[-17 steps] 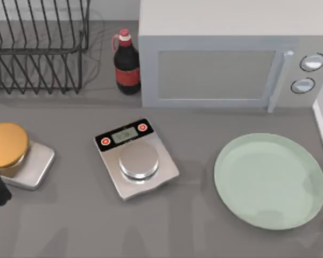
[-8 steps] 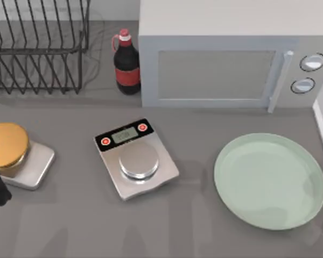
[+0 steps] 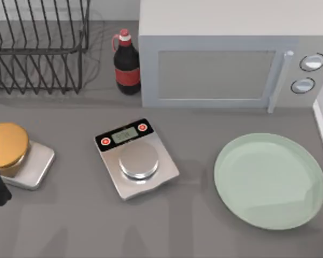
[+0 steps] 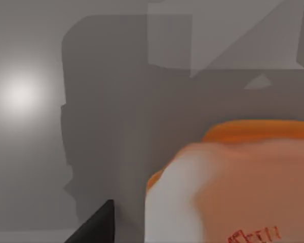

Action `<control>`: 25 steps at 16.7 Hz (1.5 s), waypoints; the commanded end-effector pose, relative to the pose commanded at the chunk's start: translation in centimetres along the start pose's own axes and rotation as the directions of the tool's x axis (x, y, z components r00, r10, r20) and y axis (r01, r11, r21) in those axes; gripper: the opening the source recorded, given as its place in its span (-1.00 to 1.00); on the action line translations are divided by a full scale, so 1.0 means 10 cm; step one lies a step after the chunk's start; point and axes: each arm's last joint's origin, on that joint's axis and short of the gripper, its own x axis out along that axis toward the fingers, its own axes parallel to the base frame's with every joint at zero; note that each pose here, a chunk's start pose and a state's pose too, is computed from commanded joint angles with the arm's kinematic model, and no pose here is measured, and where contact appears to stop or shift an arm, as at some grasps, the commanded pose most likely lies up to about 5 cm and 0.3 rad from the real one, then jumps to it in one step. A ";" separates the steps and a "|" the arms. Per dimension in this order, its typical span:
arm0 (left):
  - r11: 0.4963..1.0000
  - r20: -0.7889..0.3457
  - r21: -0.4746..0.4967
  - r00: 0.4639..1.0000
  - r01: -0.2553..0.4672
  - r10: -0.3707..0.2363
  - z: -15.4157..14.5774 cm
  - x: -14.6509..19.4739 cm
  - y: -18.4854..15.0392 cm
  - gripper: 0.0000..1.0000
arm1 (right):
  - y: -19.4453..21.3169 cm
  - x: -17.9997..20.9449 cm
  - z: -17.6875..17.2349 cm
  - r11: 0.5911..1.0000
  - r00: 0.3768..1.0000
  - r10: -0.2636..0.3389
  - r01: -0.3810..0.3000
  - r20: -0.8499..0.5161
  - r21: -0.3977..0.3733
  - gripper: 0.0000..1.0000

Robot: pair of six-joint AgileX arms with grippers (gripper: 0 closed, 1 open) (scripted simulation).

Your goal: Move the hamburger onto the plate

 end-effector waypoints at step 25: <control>1.000 0.000 0.000 1.000 0.000 0.000 0.00 0.00 0.00 1.00 | 0.01 0.04 -0.01 1.000 1.000 0.003 -0.003 -0.002 0.000 -1.00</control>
